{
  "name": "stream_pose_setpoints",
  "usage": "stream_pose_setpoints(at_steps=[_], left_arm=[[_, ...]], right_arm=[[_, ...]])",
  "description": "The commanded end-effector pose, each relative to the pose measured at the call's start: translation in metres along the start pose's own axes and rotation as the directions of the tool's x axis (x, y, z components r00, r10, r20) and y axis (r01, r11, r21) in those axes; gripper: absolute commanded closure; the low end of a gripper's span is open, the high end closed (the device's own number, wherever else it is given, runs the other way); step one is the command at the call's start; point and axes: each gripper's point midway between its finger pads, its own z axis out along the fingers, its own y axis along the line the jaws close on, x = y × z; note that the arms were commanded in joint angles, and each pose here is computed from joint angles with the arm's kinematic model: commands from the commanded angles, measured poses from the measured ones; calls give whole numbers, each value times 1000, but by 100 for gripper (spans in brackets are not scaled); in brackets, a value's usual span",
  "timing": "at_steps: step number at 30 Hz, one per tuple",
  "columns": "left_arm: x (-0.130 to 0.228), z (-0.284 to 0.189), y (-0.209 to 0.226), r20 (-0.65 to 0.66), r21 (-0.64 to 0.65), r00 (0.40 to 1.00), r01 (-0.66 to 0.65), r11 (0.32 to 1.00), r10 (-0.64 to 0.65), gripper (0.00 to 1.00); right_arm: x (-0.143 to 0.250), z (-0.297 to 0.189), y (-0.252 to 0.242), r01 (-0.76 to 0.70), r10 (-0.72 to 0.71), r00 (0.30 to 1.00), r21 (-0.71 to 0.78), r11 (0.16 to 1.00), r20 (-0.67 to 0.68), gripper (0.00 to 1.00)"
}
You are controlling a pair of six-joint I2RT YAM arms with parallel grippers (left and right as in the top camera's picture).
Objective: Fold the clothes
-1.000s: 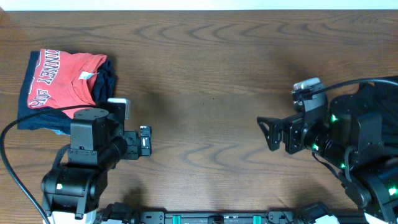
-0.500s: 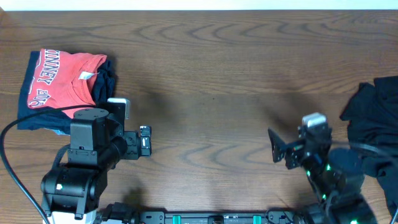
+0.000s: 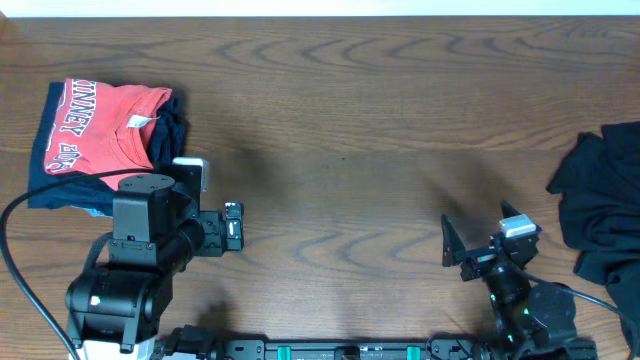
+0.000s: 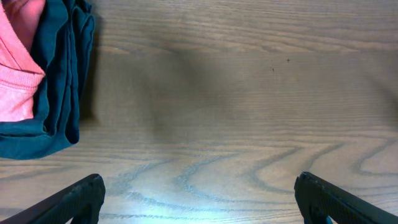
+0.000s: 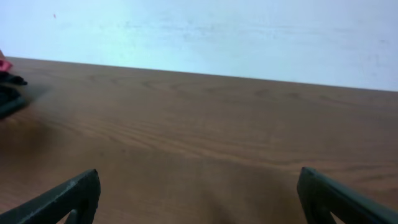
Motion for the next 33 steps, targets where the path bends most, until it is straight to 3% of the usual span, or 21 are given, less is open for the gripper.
stream_pose_setpoints(at_steps=[1,5,19,26,33], left_arm=[[-6,-5,-1,21,-3,1000,-19,1000,19,2],[-6,-5,-1,22,-3,1000,-19,1000,19,2],[-6,-5,-1,21,-3,1000,-19,1000,19,2],[-6,-5,-1,21,-3,1000,-19,1000,19,2],[-6,-5,-1,21,-3,1000,-19,1000,19,2]], right_arm=[[13,6,-4,14,-14,1000,17,1000,4,1],[31,17,-6,15,-15,1000,17,1000,15,1],[-4,17,-5,24,-27,980,14,1000,198,1],[28,21,-5,18,-19,997,12,1000,70,1],[27,22,-4,18,-19,997,9,1000,71,1]])
